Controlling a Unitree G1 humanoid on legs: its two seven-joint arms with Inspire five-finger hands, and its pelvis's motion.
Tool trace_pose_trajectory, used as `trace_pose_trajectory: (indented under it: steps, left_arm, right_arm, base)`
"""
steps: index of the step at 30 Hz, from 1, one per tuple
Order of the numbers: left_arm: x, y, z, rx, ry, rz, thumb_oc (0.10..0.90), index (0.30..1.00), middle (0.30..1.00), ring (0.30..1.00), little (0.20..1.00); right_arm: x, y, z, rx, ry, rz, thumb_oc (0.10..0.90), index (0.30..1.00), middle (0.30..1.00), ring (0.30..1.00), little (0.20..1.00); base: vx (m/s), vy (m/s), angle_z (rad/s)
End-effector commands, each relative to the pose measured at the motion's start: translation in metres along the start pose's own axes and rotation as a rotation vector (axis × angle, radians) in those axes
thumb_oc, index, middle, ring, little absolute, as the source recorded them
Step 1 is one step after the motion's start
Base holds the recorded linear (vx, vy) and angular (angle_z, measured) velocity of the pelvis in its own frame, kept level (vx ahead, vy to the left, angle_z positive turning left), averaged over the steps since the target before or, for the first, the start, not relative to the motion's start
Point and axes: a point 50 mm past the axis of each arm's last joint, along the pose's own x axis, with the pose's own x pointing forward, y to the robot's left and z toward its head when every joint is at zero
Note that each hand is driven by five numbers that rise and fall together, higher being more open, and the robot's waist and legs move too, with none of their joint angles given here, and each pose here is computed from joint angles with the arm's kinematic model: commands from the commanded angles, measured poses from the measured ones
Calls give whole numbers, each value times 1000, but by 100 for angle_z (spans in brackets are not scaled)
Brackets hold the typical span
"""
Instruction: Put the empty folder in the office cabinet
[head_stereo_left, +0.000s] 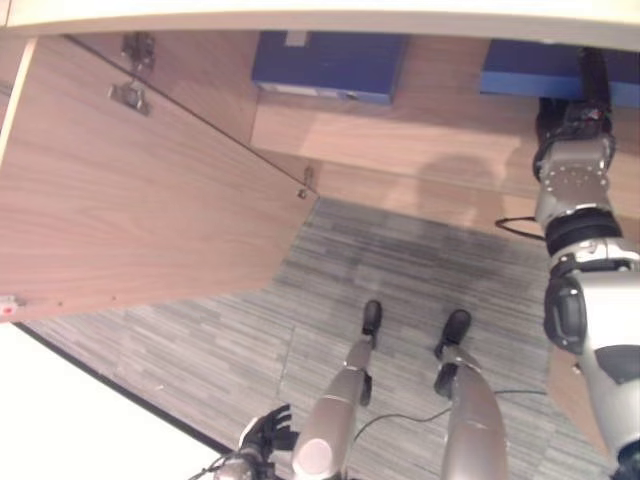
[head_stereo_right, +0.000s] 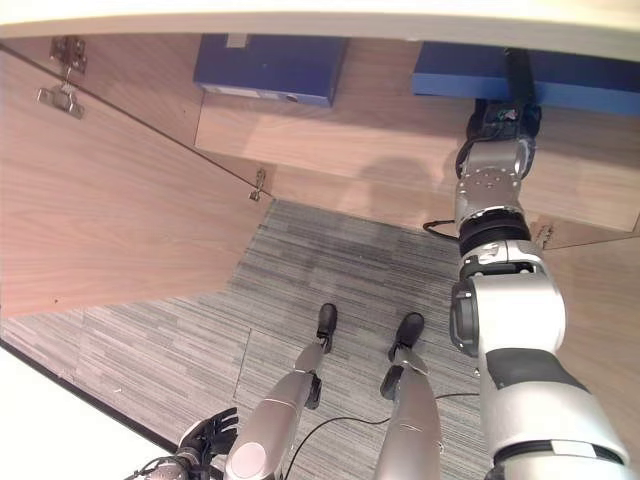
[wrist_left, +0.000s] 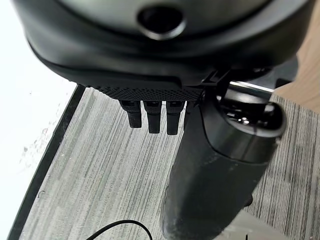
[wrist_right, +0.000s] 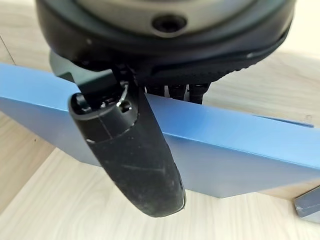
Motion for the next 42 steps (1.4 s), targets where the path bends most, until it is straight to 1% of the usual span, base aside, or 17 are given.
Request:
trace_pose_trajectory:
  steps: [1,6,10,12,13,15,18,21,23,25,26,29,31,35,36,38,42]
  left_arm:
    - [-18,29,-43,25,161,72,800,900,900,900,900]
    - [-18,27,-42,23,155,58,800,900,900,900,900]
    - [-19,26,-42,15,147,41,800,900,900,900,900]
    - [-20,28,-41,13,142,37,800,900,900,900,900]
    - [-20,28,-41,13,142,36,800,900,900,900,900]
    - [-21,28,-41,8,139,27,800,900,900,900,900]
    - [-21,28,-38,12,127,16,800,900,900,900,900]
    - [-22,29,-37,12,119,12,800,900,900,900,900]
    - [-23,27,-36,2,115,11,800,900,900,900,900]
    - [-22,21,-29,0,86,0,800,900,900,900,900]
    - [-23,15,-23,-3,54,-19,800,900,900,900,900]
    - [-25,11,-13,8,2,-44,800,900,900,900,900]
    - [-27,11,-8,16,-19,-54,800,900,900,900,900]
    - [-29,11,-3,15,-34,-62,800,900,900,900,900]
    - [-25,5,-3,39,-32,-50,800,900,900,900,900]
    - [-21,5,-28,24,82,5,800,900,900,900,900]
    - [-23,22,-54,-26,204,107,800,900,900,900,900]
  right_arm:
    - [-3,33,9,-42,-44,139,800,900,900,900,900]
    - [-4,28,0,-62,-12,136,800,900,900,900,900]
    - [-7,29,-8,-103,20,181,800,900,900,900,900]
    - [-7,21,-17,-220,63,195,800,900,900,900,900]
    - [-7,21,-17,-220,64,195,800,900,900,900,900]
    - [-6,16,-20,-303,89,196,800,900,900,900,900]
    - [-10,28,-25,-289,92,233,800,900,900,900,900]
    - [-13,34,-32,-335,92,235,800,900,900,900,900]
    - [-17,50,-32,-293,61,239,800,900,900,900,900]
    - [-27,73,-33,-192,15,273,800,900,900,900,900]
    - [-41,95,-36,-124,-17,340,800,900,900,900,900]
    - [-58,105,-42,-22,-32,392,800,900,900,900,900]
    - [-65,104,-47,3,-29,389,800,900,900,900,900]
    - [-69,103,-49,-34,-43,382,800,900,900,900,900]
    - [-86,111,-65,-70,-35,451,800,900,900,900,900]
    - [-75,99,-66,-23,-4,344,800,900,900,900,900]
    - [-53,94,-41,-80,-51,301,800,900,900,900,900]
  base:
    - [-9,38,-5]
    - [-4,13,0]
    - [-7,10,-3]
    - [-17,18,-7]
    - [-12,2,-6]
    - [-14,-1,-6]
    - [0,0,0]
    - [-7,-1,-1]
    - [0,0,0]
    - [3,18,-4]
    - [1,18,-6]
    - [-6,23,-13]
    - [-4,13,-3]
    - [0,0,0]
    - [0,0,0]
    - [-4,-1,-4]
    - [-9,-12,0]
